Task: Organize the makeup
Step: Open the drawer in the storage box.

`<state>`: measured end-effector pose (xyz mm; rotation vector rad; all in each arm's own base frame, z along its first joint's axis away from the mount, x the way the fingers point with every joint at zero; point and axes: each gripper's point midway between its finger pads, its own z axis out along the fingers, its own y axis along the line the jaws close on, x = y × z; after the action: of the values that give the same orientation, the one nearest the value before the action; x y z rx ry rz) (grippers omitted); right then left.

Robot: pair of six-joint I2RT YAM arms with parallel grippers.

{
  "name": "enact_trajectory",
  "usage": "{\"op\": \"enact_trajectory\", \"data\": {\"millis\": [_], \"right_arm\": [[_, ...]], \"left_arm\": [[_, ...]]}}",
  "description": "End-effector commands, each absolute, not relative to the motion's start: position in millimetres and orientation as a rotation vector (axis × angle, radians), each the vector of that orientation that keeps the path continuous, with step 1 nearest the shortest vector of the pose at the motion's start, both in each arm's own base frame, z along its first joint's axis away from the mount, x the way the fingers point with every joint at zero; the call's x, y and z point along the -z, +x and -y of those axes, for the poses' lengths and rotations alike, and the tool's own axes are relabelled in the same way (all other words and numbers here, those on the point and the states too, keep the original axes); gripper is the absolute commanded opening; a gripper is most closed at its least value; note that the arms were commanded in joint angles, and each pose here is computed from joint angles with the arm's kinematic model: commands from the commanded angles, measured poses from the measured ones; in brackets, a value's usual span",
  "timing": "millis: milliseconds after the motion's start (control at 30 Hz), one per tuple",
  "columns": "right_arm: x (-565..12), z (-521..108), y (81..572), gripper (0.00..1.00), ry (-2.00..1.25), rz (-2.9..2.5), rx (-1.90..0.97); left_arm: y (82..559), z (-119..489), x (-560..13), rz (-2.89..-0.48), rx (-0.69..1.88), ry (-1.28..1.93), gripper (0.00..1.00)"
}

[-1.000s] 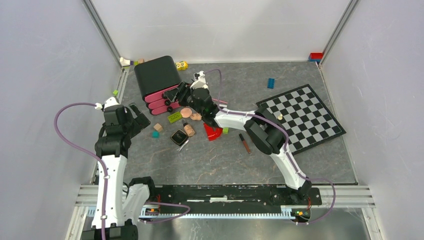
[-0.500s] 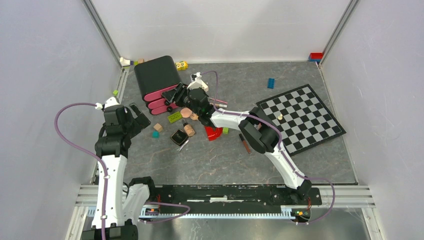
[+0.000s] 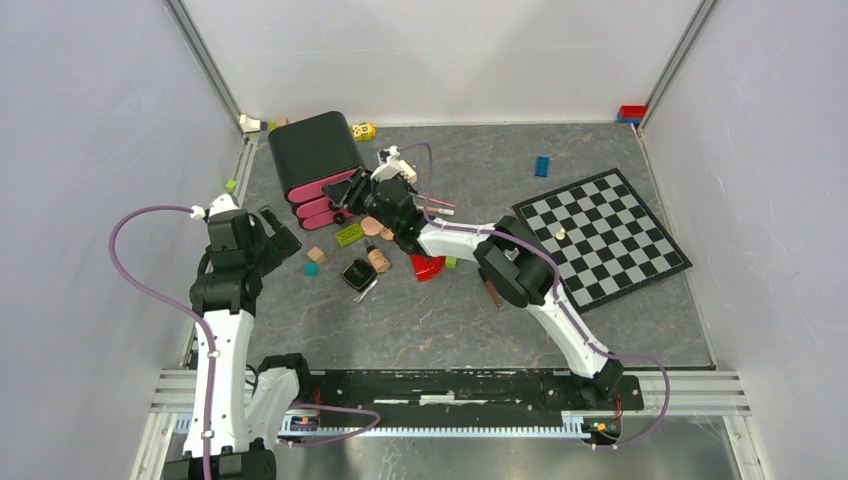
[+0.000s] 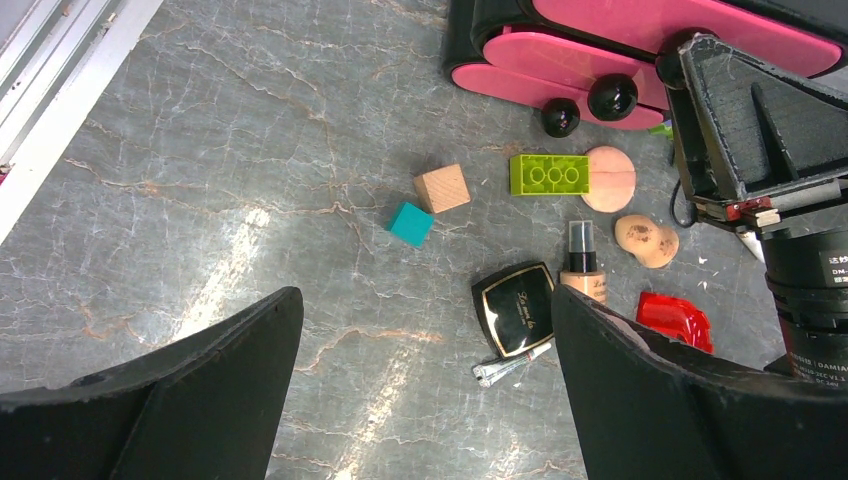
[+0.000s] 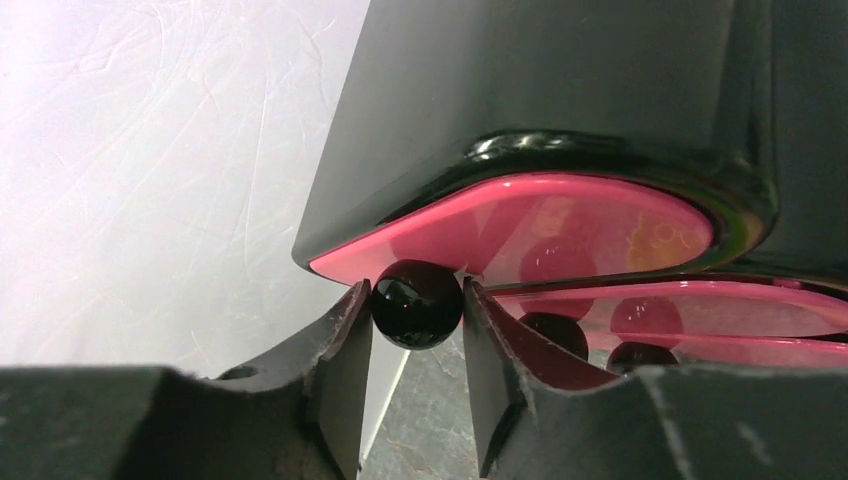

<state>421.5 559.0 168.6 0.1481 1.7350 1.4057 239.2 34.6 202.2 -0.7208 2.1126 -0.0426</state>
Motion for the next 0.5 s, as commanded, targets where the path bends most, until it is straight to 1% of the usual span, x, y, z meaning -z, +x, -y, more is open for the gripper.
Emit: {"op": "enact_trajectory", "data": {"millis": [0,67,167,467], "right_arm": [[-187,-564,423,0.37,0.135,-1.675,-1.437],[-187,-564,420,0.31,0.122,-1.671,-1.443],[-188,-562,414,0.28,0.093,-1.657,-1.447],[-186,-546,385,0.25,0.073,-1.640,-1.431]], "left_arm": [[243,-31,-205,-2.082,0.082,-0.748,1.00],[243,-31,-205,-2.083,0.082,-0.748,1.00],[244,-31,-205,-2.083,0.083,-0.746,1.00],[244,-30,-204,-2.086,0.087,-0.745,1.00]]}}
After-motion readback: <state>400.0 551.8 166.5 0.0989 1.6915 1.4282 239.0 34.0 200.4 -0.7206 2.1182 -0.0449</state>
